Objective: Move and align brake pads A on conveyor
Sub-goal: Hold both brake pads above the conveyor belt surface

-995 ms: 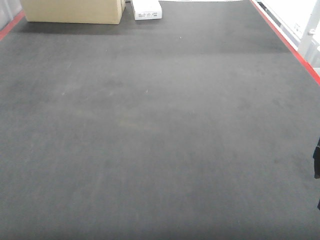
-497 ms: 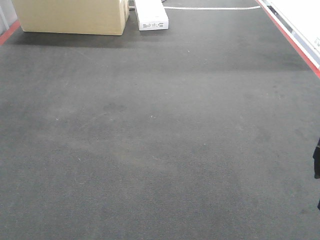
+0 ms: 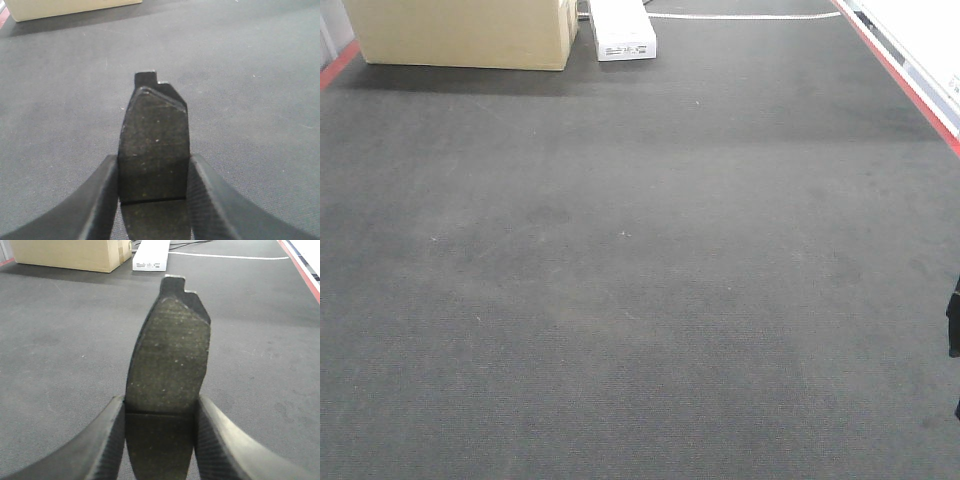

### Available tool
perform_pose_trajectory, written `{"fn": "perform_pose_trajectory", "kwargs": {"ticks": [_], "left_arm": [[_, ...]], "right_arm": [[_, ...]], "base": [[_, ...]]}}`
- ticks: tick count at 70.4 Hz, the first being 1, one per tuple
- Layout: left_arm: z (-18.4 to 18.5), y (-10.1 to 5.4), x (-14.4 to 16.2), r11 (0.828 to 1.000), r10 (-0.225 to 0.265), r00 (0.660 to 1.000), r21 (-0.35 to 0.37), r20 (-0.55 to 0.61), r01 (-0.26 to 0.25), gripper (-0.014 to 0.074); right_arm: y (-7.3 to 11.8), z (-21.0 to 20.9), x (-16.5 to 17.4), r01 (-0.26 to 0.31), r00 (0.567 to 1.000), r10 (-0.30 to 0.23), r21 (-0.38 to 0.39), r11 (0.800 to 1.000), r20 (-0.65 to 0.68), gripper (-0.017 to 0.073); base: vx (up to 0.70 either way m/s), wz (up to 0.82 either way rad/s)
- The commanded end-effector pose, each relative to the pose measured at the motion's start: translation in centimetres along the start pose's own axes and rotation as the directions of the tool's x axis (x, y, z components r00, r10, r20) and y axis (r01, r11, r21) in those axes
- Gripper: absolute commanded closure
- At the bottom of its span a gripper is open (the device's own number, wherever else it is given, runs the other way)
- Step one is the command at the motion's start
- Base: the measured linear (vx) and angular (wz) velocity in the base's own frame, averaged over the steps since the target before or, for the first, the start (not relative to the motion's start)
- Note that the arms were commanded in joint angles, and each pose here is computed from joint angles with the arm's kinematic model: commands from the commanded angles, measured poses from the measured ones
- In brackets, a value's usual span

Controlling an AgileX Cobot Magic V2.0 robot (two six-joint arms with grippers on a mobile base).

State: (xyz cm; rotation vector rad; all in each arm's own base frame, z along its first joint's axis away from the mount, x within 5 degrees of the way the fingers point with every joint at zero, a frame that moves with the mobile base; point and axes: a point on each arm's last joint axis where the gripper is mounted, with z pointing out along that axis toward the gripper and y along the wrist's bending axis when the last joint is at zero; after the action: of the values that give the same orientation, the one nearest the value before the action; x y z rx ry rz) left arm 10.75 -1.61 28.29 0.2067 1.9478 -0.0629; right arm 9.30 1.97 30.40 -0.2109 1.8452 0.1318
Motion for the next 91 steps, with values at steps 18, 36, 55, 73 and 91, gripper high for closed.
{"fn": "perform_pose_trajectory", "kwargs": {"ticks": [18, 36, 55, 73, 91], "left_arm": [[-0.3, 0.1, -1.8, 1.0, -0.009, 0.992, -0.007, 0.123, 0.01, 0.06], [-0.3, 0.1, -1.9, 1.0, -0.016, 0.991, -0.006, 0.131, 0.017, 0.06], [-0.8, 0.2, -3.0, 0.984, -0.175, 0.968, 0.022, 0.181, 0.174, 0.06], [-1.3, 0.3, -4.4, 0.985, -0.173, 0.952, 0.025, 0.252, 0.173, 0.06], [2.8, 0.4, -5.7, 0.981, -0.192, 0.981, 0.006, -0.023, 0.193, 0.0598]], "right_arm": [[-0.1, -0.3, -1.8, 0.011, 0.993, -0.012, 0.007, 1.0, 0.119, 0.0564], [-0.1, -0.3, -1.8, 0.011, 0.993, -0.012, 0.007, 1.0, 0.119, 0.0564], [-0.1, -0.3, -1.8, 0.011, 0.993, -0.012, 0.007, 1.0, 0.119, 0.0564], [-0.1, -0.3, -1.7, 0.011, 0.993, -0.012, 0.006, 1.0, 0.118, 0.0564], [-0.1, -0.3, -1.8, 0.011, 0.993, -0.012, 0.007, 1.0, 0.119, 0.0564]], "base": [[0.0, 0.0], [0.0, 0.0], [0.0, 0.0], [0.0, 0.0], [0.0, 0.0]]}}
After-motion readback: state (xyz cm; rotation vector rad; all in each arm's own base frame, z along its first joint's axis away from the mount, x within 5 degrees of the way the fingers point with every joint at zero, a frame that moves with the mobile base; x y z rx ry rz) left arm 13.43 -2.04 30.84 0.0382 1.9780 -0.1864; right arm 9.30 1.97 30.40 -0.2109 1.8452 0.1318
